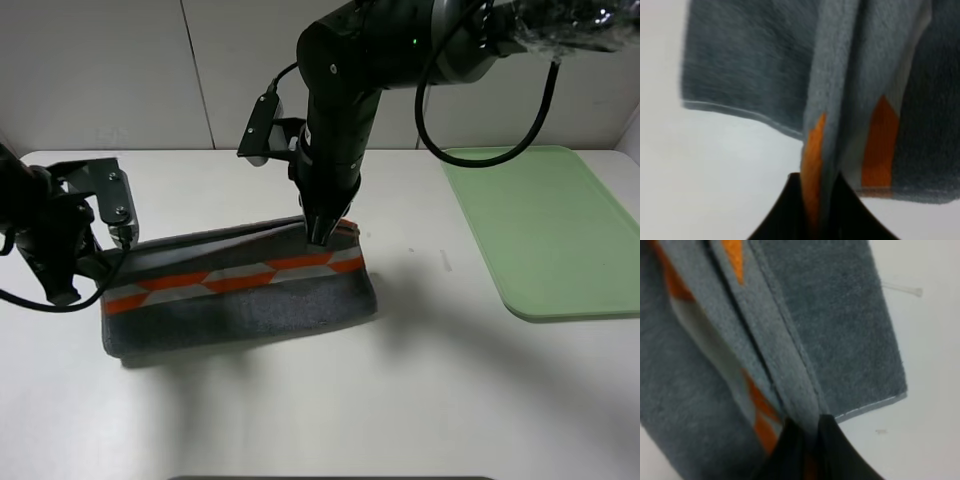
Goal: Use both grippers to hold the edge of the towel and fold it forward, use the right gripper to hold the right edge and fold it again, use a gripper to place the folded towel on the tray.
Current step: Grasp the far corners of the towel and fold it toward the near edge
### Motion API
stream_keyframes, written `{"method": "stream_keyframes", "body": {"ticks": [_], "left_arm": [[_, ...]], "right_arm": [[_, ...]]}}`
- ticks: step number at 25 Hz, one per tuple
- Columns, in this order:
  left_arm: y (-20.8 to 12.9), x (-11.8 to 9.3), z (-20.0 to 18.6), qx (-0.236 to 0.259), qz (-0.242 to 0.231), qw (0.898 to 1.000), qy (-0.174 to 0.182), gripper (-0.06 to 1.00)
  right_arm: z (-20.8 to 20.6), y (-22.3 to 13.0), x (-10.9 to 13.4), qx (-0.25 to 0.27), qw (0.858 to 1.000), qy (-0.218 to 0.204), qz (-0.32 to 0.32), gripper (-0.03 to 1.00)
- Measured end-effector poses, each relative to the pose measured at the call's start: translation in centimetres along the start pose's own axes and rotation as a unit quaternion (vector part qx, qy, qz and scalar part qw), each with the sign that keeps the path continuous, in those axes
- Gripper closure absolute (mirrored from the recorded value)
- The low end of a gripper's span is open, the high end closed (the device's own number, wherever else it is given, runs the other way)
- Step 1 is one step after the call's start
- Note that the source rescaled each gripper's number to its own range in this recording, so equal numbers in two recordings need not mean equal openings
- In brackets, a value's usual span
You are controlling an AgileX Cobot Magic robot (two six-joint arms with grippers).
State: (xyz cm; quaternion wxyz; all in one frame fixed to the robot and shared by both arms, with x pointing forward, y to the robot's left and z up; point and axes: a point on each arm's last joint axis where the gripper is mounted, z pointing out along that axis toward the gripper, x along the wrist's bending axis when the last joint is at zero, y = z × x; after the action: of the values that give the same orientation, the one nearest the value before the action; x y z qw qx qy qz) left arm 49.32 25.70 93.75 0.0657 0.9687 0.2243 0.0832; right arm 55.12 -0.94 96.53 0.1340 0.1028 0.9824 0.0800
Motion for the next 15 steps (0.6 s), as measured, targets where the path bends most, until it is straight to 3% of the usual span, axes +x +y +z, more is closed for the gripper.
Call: {"method": "stream_keyframes", "body": {"ticks": [9, 15], "left_arm": [[0.8, 1.3, 0.8, -0.024, -0.007, 0.999, 0.036, 0.94], [0.9, 1.6, 1.8, -0.023, -0.008, 0.999, 0.036, 0.94]], "right_arm": [[0.4, -1.3, -2.9, -0.028, 0.998, -0.015, 0.049, 0.97], [0.5, -1.4, -3.3, -0.042, 0.997, -0.017, 0.059, 0.97]]}}
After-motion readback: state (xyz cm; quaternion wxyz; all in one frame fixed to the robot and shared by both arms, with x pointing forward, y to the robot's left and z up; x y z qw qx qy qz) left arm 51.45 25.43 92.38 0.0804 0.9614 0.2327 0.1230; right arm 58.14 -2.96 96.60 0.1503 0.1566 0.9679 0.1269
